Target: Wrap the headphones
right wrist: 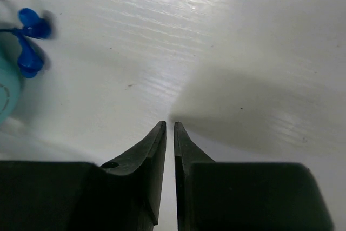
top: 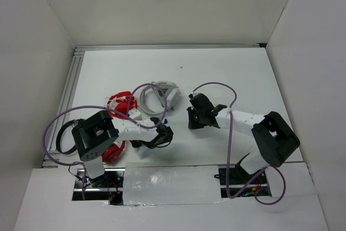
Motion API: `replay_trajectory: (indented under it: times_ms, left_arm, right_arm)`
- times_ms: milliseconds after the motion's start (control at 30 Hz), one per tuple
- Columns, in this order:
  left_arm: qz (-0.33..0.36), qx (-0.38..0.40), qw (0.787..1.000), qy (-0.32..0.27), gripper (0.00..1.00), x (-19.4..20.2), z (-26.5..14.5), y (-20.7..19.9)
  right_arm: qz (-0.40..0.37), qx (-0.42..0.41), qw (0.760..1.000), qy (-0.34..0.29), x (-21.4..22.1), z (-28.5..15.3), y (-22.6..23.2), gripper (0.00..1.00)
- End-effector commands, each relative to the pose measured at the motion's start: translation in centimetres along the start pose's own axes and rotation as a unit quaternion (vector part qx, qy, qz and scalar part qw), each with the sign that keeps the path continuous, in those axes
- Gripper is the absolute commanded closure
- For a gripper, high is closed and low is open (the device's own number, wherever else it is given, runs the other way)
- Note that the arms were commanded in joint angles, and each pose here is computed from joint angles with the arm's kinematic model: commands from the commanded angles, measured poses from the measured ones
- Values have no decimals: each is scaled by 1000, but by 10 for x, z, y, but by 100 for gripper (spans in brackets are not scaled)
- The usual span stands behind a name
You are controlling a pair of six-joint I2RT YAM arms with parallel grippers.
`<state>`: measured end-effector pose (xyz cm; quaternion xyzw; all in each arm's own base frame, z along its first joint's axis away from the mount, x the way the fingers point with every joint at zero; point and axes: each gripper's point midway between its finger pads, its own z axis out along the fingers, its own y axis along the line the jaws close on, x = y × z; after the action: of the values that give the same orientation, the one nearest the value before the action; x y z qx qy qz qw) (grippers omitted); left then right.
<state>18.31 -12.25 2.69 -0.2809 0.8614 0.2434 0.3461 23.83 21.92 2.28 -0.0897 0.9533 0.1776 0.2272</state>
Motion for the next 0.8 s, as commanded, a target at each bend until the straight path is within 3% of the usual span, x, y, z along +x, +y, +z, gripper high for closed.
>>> replay_trajectory:
  times_ms: [0,67,100,167,200,267,333,600,767]
  left_arm:
    - [-96,-41,992,-65,99,-29,-7,28]
    - [-91,-28,993,-66,83,-34,-12,24]
    - [-93,-26,993,-65,65,-34,-12,24]
    - [-87,-18,994,-66,46,-37,-15,23]
    - [-86,-14,994,-63,37,-37,-17,22]
    - [-82,0,995,-56,31,-38,-25,19]
    - [-82,12,995,-53,1,-38,-30,18]
    - [-80,44,996,-25,1,-43,-46,21]
    - [-76,69,995,-3,1,-49,-60,21]
  right_arm:
    - [-13,26,999,-27,-18,-8,-1,81]
    - [-16,34,999,-25,-19,-7,-4,80]
    - [-16,35,999,-26,-22,-8,-2,78]
    - [-16,31,999,-25,-23,-7,0,77]
    - [-15,30,999,-28,-24,-7,0,77]
    - [-16,19,999,-38,-30,-11,5,75]
    - [-21,11,999,-43,-34,-15,10,75]
    - [-15,1,997,-75,-46,-33,16,60]
    - [-12,5,995,-102,-56,-47,15,57]
